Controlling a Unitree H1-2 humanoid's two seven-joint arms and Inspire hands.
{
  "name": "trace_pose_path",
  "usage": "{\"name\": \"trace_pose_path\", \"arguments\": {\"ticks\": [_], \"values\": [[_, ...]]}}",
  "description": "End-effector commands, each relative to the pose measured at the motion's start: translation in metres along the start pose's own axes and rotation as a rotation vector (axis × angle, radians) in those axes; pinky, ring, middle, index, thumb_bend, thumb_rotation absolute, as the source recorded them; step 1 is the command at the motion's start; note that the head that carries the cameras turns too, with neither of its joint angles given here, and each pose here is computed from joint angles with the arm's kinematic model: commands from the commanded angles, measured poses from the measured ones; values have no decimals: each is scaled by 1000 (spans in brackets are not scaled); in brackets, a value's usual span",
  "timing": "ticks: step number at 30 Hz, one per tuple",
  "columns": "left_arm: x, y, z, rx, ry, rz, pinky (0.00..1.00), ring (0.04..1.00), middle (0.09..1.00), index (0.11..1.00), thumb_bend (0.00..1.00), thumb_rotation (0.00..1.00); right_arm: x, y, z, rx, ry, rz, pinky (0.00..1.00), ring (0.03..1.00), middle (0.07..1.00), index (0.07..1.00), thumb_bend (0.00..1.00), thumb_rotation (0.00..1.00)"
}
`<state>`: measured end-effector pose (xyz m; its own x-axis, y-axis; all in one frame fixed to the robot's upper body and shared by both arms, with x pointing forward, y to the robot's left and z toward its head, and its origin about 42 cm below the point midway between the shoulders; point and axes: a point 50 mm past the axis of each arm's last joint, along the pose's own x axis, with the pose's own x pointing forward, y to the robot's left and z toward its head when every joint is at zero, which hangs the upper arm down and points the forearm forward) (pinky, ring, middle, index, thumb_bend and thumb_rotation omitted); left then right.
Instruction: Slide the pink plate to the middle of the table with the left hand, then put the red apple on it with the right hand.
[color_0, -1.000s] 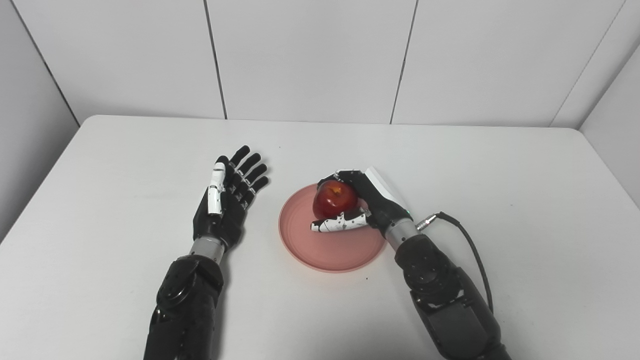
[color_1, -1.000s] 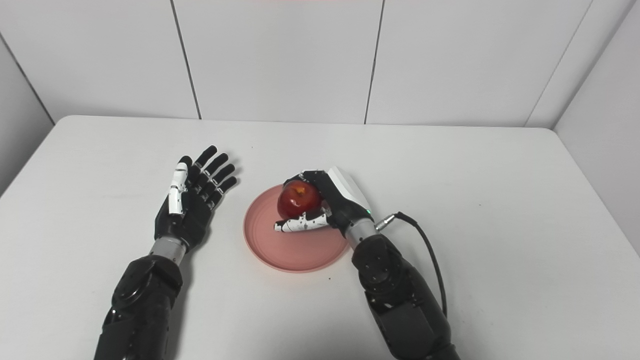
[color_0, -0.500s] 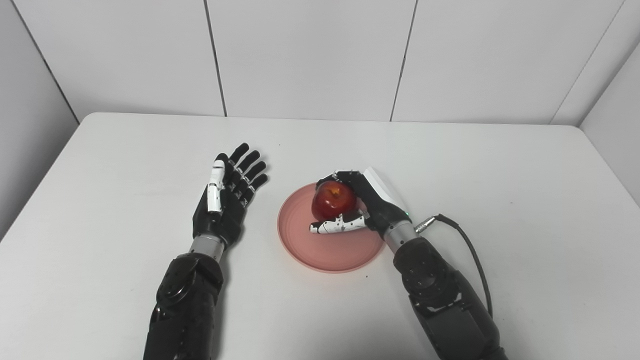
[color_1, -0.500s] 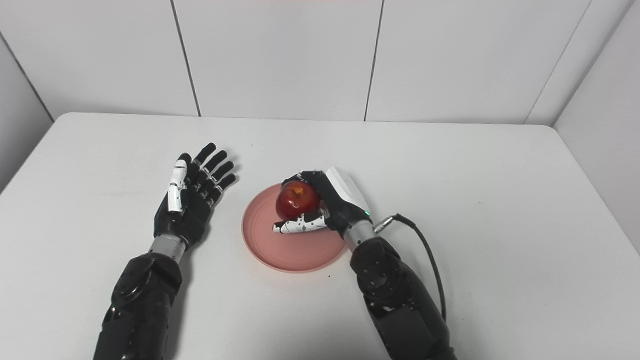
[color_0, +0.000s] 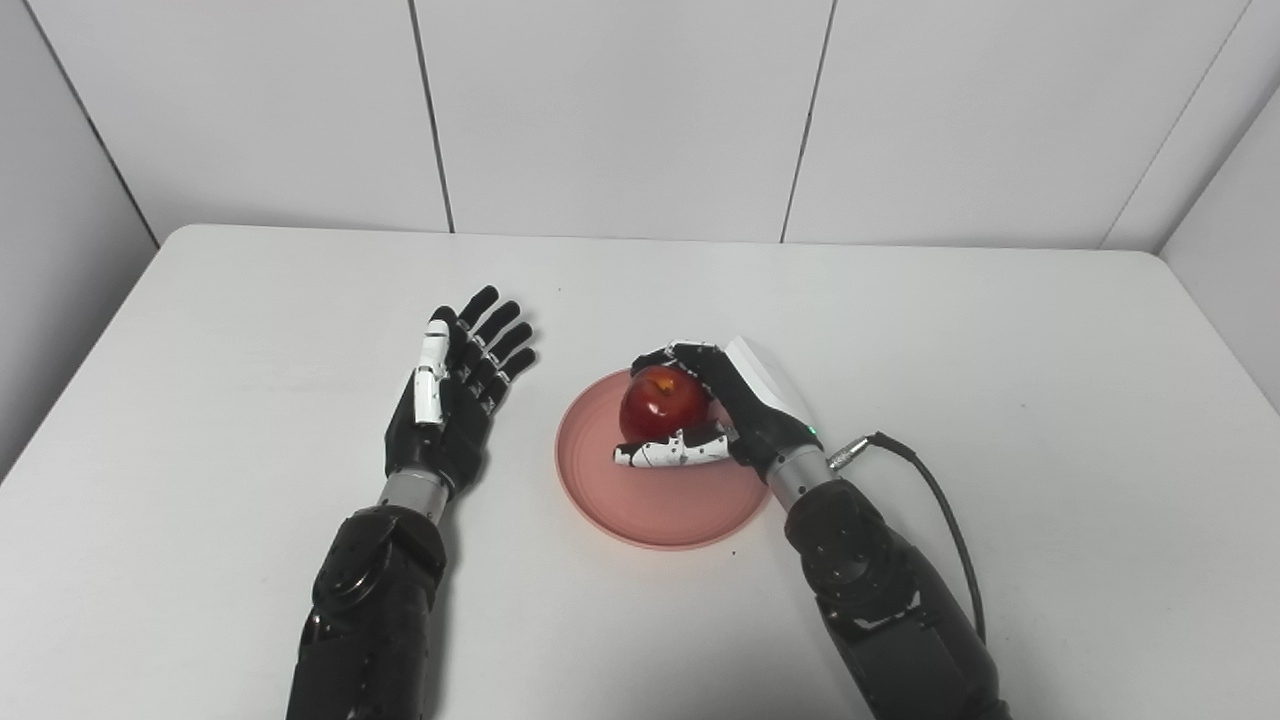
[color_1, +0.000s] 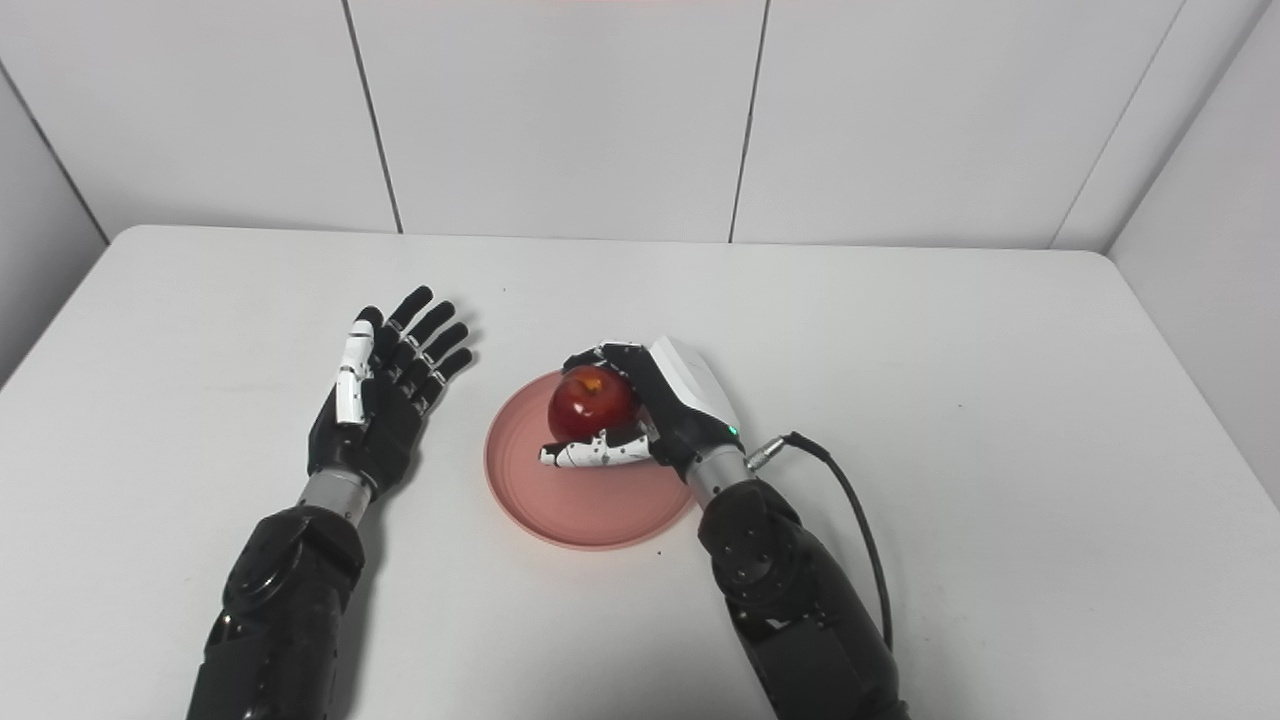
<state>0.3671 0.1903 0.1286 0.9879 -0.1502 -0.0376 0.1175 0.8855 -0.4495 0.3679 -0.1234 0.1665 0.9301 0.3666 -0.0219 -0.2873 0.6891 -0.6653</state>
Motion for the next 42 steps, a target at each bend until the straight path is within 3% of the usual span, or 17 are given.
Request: {"name": "trace_pose_path", "arguments": {"ticks": [1, 7, 24, 32, 42], "values": [[-1, 1, -5, -5, 31, 14, 867, 863, 872, 855, 356, 1000, 0, -5, 7, -25, -9, -1, 530, 633, 683, 687, 913, 376], [-1, 1, -5, -8, 31, 14, 869, 866, 875, 857, 357, 1000, -4, -9, 9, -26, -12, 19, 616, 704, 754, 766, 998, 435], [0, 2, -5, -11, 30, 12, 868, 864, 873, 857, 358, 990, -17, -30, 20, -1, -66, 21, 808, 869, 889, 898, 1000, 484], [-1, 2, -5, -4, 36, 12, 866, 865, 874, 858, 361, 999, -29, -54, 30, 27, -144, -36, 804, 874, 904, 929, 1000, 531], [0, 3, -5, -10, 38, 21, 858, 858, 869, 851, 355, 995, -42, -85, 37, 39, -182, -166, 860, 917, 931, 951, 1000, 712]]}}
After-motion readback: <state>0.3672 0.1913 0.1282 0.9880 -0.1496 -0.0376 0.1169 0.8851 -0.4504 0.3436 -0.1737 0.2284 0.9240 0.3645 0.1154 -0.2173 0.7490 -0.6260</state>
